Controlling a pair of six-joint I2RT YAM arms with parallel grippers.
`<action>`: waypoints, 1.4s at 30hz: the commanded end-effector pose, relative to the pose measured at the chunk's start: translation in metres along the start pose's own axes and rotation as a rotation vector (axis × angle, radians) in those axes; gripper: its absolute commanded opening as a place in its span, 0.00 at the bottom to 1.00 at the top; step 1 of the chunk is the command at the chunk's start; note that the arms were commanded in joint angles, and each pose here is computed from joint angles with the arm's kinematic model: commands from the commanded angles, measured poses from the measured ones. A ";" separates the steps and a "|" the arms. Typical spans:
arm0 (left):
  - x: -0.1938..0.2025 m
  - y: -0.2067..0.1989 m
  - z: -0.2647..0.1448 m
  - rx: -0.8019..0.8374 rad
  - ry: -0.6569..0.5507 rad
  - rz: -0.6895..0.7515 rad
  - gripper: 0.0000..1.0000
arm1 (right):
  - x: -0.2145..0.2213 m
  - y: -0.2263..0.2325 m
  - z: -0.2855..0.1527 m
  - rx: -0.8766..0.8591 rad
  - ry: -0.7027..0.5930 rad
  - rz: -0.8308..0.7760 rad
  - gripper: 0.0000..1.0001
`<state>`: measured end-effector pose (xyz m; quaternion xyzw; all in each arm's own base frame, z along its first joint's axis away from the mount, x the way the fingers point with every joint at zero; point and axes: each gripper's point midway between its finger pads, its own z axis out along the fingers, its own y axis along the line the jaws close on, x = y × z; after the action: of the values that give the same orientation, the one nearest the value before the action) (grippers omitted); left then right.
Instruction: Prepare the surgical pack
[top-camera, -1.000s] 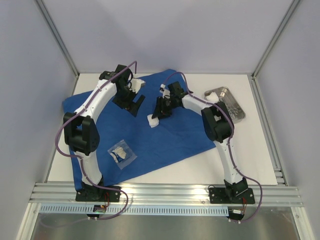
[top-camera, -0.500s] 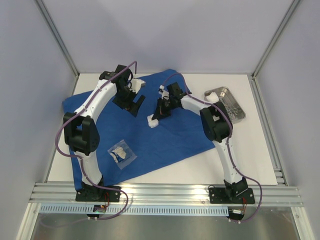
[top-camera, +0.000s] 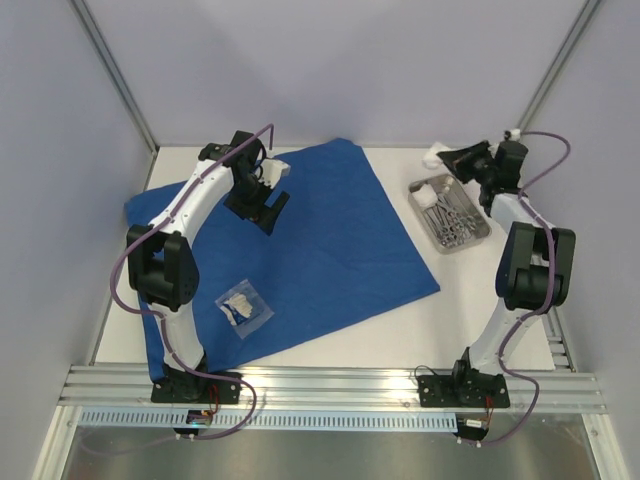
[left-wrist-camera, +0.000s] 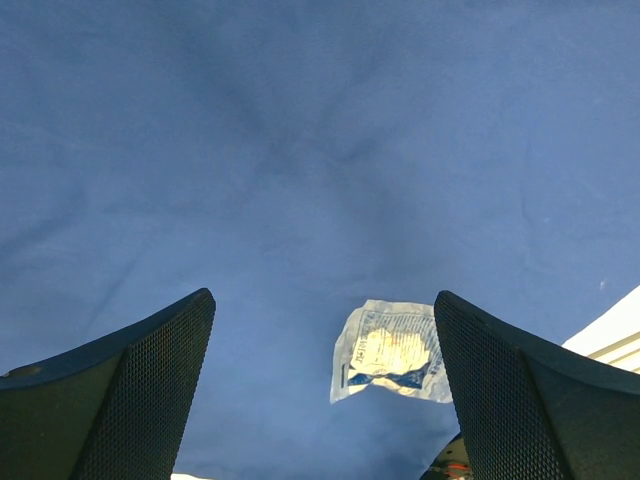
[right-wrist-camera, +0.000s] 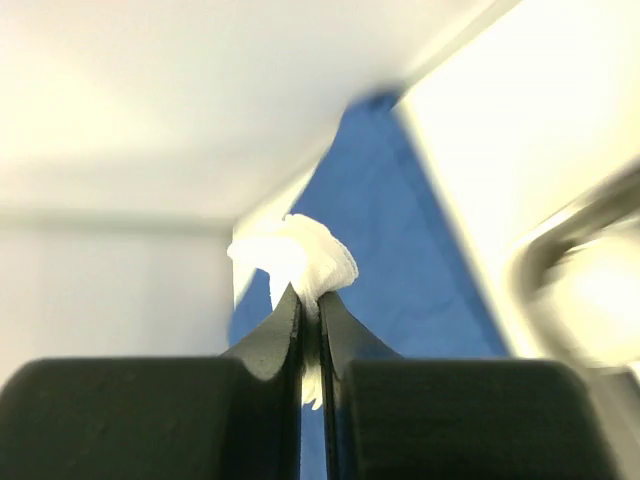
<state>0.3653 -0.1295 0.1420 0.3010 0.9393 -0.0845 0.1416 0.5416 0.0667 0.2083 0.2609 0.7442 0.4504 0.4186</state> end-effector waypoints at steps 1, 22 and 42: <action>-0.003 -0.001 -0.013 -0.016 -0.028 0.012 1.00 | -0.045 -0.036 -0.011 0.050 -0.219 0.149 0.00; 0.008 0.010 0.002 -0.032 0.054 -0.005 1.00 | -0.072 -0.162 -0.015 0.353 -0.524 0.323 0.00; 0.006 0.011 0.003 -0.034 0.057 -0.002 1.00 | -0.042 -0.194 0.013 0.414 -0.436 0.360 0.00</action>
<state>0.3616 -0.1190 0.1252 0.2974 0.9469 -0.0633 0.1044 0.5630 -0.0423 0.0436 0.5533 0.6650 0.2948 0.4058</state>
